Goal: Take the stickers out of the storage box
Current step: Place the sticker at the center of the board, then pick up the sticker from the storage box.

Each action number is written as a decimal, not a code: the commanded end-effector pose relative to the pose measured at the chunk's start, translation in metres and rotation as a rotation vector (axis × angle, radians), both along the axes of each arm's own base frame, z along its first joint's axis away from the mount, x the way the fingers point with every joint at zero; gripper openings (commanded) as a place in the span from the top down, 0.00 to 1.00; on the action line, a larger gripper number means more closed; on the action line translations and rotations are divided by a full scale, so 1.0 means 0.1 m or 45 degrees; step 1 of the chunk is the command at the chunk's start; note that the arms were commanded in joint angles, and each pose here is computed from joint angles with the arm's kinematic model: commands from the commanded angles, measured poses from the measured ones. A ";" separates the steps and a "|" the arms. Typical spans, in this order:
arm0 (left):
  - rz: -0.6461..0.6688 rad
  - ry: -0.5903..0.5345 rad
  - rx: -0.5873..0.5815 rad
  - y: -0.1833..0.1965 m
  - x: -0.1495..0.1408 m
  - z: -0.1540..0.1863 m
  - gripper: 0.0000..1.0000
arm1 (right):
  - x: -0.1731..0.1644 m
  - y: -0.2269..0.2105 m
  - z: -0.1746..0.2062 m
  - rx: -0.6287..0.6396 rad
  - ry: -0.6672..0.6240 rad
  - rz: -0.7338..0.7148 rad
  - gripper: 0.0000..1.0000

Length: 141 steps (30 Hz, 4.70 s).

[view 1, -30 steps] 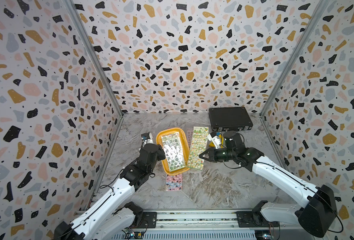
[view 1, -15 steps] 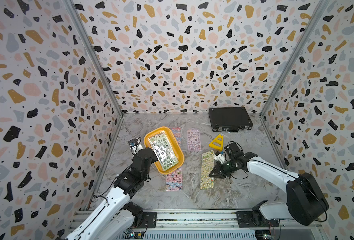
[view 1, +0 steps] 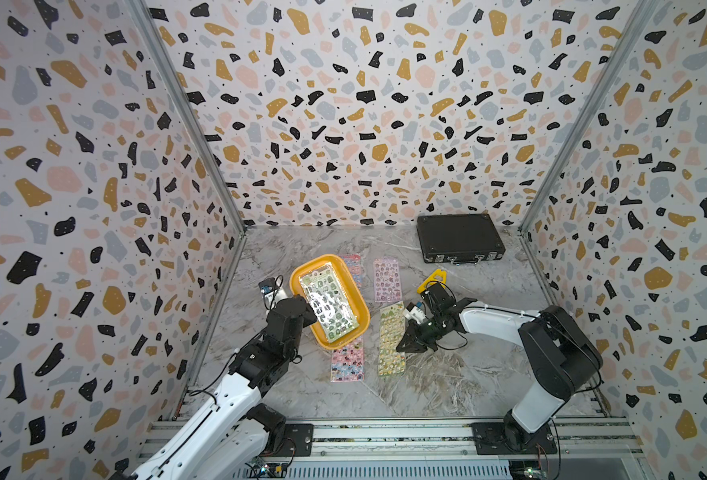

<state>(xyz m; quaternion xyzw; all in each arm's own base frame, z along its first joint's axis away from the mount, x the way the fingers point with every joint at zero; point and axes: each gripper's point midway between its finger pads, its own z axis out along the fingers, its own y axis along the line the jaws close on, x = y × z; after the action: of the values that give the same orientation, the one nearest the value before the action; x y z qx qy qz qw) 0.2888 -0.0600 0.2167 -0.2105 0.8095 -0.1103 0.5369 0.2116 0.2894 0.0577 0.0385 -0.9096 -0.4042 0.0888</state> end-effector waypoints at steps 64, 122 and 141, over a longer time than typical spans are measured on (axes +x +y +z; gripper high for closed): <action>-0.569 -0.015 -0.030 -1.04 0.27 0.12 1.00 | 0.11 -0.21 1.51 0.055 -0.873 -0.241 0.48; -0.554 -0.128 -0.038 -1.04 0.12 0.32 1.00 | 0.54 0.69 0.54 -0.377 -0.889 -0.051 0.45; -0.549 -0.125 -0.035 -1.04 0.13 0.31 1.00 | 0.46 0.89 0.60 -0.236 -0.854 0.002 0.46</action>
<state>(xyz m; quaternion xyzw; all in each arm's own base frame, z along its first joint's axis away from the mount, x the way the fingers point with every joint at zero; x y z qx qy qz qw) 0.2995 -0.1553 0.2143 -0.0299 0.8425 -0.1989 0.4997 0.2574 0.3792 0.1038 0.1620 -0.9267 -0.2716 -0.2030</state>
